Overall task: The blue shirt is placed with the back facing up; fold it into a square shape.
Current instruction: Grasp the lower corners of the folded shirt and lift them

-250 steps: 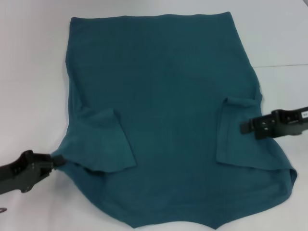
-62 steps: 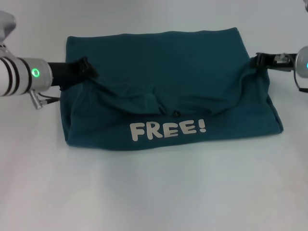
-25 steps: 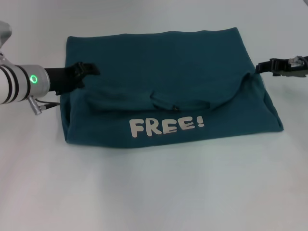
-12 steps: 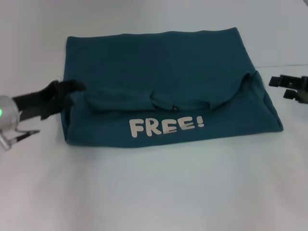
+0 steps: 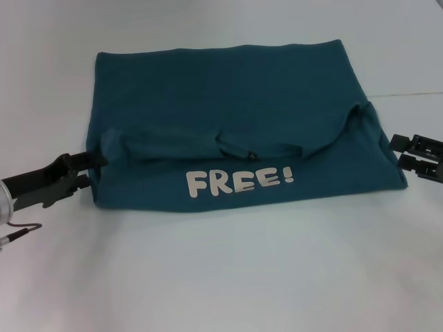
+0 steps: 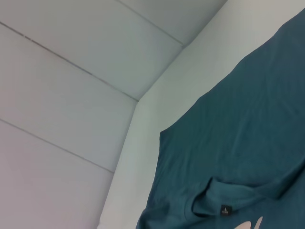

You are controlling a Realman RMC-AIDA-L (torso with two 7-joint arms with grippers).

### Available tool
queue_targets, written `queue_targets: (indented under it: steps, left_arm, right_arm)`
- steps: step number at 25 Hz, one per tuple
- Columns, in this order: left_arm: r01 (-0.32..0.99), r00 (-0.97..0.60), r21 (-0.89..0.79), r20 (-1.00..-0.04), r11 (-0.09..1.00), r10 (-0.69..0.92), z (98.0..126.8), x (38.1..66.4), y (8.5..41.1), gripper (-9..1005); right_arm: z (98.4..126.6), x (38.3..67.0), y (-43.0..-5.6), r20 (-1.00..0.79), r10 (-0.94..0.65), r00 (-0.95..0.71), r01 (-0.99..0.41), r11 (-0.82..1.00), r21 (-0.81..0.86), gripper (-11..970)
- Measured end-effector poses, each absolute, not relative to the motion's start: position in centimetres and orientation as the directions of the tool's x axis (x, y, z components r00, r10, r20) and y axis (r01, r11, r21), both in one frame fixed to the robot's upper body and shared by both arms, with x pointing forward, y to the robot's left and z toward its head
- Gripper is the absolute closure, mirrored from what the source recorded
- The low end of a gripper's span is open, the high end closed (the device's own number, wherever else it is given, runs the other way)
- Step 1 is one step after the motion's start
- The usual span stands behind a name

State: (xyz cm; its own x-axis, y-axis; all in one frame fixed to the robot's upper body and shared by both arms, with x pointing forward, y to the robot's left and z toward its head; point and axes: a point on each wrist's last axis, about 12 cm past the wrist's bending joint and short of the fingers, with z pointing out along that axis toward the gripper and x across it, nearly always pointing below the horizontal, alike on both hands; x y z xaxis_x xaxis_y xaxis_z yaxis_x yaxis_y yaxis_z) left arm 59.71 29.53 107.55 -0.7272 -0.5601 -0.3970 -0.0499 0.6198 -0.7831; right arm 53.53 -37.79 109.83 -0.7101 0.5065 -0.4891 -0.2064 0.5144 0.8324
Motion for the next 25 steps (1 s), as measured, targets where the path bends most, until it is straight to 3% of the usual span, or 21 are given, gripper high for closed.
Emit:
queue_targets:
  steps: [8, 18, 25]
  left_arm:
    - [-0.067, -0.756, -0.724, -0.412, 0.686, -0.509, 106.4, 60.4, 28.3, 366]
    - [-0.053, -0.789, -0.736, -0.384, 0.675, -0.48, 106.2, 60.2, 27.0, 368]
    - [-0.057, -0.789, -0.735, -0.381, 0.675, -0.482, 106.4, 60.3, 27.1, 477]
  right_arm:
    - [109.8, 53.7, -37.8, -0.495, 0.508, -0.705, -0.205, 0.522, 0.828, 172]
    - [109.8, 53.7, -38.0, -0.495, 0.518, -0.698, -0.2, 0.523, 0.829, 172]
    - [109.7, 53.8, -38.4, -0.474, 0.506, -0.72, -0.159, 0.545, 0.823, 172]
